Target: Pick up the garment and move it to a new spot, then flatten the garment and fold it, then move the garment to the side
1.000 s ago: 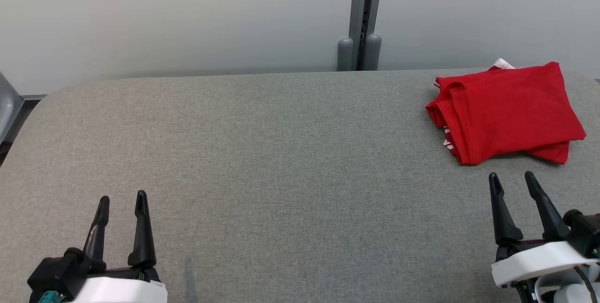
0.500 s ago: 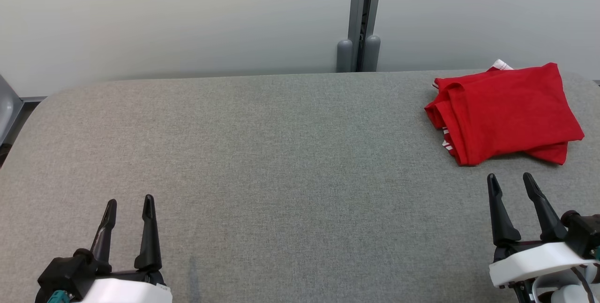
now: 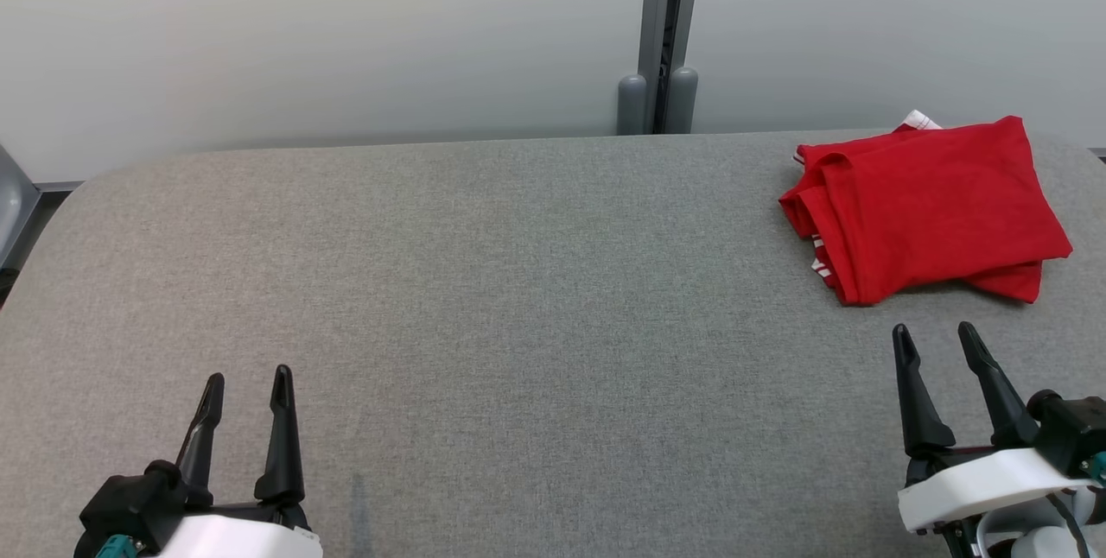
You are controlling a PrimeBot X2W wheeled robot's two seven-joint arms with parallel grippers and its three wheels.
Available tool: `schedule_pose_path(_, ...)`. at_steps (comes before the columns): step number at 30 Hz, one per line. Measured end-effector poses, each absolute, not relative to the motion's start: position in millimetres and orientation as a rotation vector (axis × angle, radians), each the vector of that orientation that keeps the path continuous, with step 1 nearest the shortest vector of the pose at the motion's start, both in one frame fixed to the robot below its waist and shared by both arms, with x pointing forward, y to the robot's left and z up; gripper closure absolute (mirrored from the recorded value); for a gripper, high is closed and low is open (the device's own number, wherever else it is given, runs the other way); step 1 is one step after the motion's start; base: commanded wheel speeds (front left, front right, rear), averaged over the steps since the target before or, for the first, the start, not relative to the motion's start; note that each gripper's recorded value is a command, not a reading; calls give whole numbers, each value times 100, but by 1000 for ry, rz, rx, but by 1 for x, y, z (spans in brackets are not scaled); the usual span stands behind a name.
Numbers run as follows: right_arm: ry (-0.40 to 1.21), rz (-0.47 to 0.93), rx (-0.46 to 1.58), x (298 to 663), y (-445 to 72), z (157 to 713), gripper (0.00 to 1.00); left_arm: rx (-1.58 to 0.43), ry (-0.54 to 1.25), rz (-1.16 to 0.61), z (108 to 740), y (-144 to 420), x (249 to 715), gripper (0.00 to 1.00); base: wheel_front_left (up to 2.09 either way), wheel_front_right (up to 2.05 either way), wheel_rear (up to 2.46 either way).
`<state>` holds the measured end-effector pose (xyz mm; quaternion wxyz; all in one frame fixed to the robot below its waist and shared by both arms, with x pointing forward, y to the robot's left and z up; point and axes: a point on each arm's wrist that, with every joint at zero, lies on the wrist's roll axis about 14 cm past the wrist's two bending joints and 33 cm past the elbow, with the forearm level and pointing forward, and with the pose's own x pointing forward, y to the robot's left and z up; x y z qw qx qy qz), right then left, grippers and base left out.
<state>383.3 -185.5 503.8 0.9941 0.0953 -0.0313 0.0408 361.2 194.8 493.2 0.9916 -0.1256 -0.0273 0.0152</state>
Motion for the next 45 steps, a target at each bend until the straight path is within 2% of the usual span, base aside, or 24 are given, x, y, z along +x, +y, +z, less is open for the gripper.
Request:
schedule_pose_path(4, -59, 83, 196, 383, -185, 503, 0, -253, -50, 24, 492, 193, 362, 0, 0, 0, 0)
schedule_pose_path(5, -59, 83, 197, 383, -185, 503, 100, -253, -50, 24, 492, 193, 362, 100, 0, 0, 0)
schedule_pose_path(13, 42, 67, 247, 368, -179, 470, 100, -292, 57, 48, 461, 192, 350, 100, 0, 0, 0)
schedule_pose_path(45, -3, 25, 745, 372, -166, 486, 100, -783, 148, 197, 452, 234, 355, 100, 0, 0, 0)
